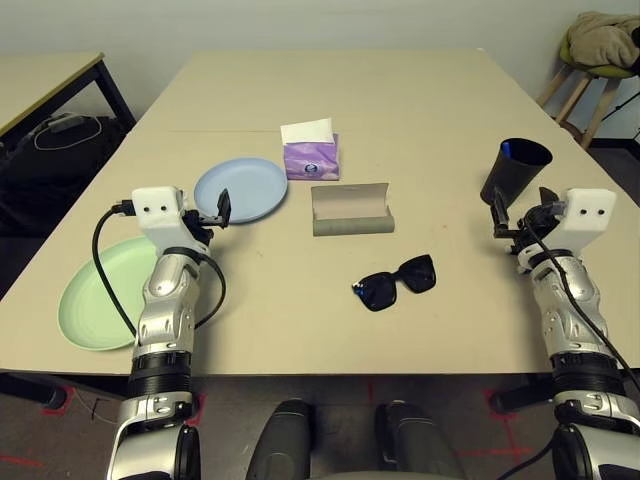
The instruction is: Organize and tidy the items on the table.
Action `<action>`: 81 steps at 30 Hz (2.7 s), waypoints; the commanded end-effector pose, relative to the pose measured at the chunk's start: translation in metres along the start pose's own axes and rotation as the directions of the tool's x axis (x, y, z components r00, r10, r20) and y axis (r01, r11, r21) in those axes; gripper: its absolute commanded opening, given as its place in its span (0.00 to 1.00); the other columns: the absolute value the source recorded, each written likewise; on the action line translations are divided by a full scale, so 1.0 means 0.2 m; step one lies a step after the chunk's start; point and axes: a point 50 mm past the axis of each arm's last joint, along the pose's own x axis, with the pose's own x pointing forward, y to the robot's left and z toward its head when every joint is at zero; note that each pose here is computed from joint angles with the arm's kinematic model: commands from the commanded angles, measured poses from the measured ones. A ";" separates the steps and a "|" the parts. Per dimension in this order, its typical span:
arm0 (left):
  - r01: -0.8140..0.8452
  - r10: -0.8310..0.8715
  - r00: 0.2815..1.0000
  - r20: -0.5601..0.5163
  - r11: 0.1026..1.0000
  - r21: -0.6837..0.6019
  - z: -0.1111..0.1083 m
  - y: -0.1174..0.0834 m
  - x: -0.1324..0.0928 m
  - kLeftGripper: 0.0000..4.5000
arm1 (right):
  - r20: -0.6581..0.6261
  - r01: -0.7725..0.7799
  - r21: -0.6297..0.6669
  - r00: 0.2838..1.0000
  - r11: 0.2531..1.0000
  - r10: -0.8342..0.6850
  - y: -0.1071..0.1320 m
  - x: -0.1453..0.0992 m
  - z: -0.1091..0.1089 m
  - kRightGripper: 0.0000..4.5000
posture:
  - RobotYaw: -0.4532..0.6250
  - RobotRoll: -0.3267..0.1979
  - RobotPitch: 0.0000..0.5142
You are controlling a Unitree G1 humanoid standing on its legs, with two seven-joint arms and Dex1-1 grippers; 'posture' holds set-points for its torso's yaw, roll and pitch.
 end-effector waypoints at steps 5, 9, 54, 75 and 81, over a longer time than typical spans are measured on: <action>0.015 -0.015 1.000 0.005 1.000 0.001 0.01 0.00 -0.01 1.00 | 0.025 -0.186 0.053 0.983 0.981 0.184 0.00 0.05 0.08 0.99 | 0.56 0.62 0.10; 0.014 -0.014 1.000 0.001 1.000 0.002 0.01 0.00 -0.02 1.00 | 0.028 -0.350 0.063 0.937 0.935 0.348 0.03 0.05 0.13 0.99 | 0.56 0.62 0.10; 0.040 -0.040 0.999 0.007 0.999 0.034 0.09 0.04 0.00 1.00 | -0.169 -0.924 0.014 0.374 0.381 0.912 0.20 -0.12 0.18 0.99 | 0.58 0.62 0.12; -0.193 0.164 0.906 -0.391 0.980 -0.037 0.33 0.47 0.00 1.00 | -0.140 -0.920 0.040 0.382 0.391 0.913 0.25 -0.15 0.16 0.99 | 0.60 0.62 0.13; -0.379 0.299 0.812 -0.501 0.923 -0.064 0.34 0.60 -0.05 1.00 | -0.136 -0.917 0.043 0.387 0.395 0.912 0.26 -0.15 0.16 0.99 | 0.60 0.62 0.13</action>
